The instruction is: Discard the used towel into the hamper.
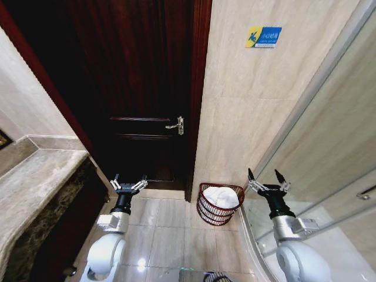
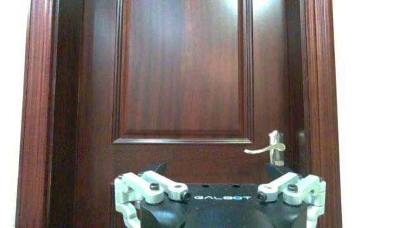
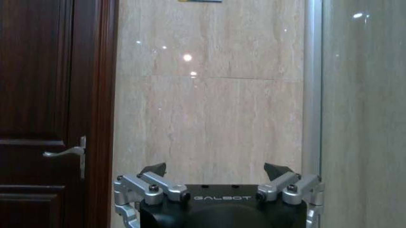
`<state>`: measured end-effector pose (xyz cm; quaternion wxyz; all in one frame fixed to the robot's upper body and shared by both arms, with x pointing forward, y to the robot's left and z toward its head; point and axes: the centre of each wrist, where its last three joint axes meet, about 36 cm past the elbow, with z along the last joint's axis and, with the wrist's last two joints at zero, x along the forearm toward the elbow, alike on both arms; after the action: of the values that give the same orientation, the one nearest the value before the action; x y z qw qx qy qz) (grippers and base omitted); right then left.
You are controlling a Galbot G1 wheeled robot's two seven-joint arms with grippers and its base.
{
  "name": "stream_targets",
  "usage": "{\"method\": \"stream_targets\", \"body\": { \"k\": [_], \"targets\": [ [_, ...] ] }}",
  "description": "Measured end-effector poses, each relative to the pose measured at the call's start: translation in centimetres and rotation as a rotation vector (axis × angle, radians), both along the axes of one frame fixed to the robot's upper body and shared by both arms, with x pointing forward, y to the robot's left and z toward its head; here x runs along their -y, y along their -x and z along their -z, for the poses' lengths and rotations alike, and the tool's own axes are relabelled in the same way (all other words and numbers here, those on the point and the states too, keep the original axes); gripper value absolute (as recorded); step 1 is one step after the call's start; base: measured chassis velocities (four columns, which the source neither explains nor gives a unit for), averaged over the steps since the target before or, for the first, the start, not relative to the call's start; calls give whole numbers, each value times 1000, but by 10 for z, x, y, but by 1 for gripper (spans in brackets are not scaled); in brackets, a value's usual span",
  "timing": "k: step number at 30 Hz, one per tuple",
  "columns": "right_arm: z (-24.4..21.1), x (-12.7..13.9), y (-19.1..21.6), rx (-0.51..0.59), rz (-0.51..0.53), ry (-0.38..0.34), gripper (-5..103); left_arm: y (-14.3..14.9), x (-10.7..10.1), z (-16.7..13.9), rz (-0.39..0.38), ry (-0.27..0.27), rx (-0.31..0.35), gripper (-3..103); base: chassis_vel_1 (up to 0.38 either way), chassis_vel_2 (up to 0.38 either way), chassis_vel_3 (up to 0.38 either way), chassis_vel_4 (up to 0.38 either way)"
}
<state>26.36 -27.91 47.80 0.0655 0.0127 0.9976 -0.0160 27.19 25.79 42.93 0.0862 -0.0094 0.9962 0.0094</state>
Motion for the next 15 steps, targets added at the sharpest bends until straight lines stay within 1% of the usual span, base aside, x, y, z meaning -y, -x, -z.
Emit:
{"method": "stream_targets", "body": {
  "k": [4, 7, 15],
  "targets": [
    [0, -1, 0, 0, -1, -1, 100, 0, -1, 0, 1, -1, 1, 100, 0, 0, 0, 0],
    [0, -3, 1, -3, -2, -3, 100, 1, -2, 0, 2, 9, 14, 100, 0, 0, 0, 0],
    [-1, -5, 4, -5, -1, 1, 100, 3, -2, 0, -1, 7, 4, 100, 0, 0, 0, 0]
  ]
}}
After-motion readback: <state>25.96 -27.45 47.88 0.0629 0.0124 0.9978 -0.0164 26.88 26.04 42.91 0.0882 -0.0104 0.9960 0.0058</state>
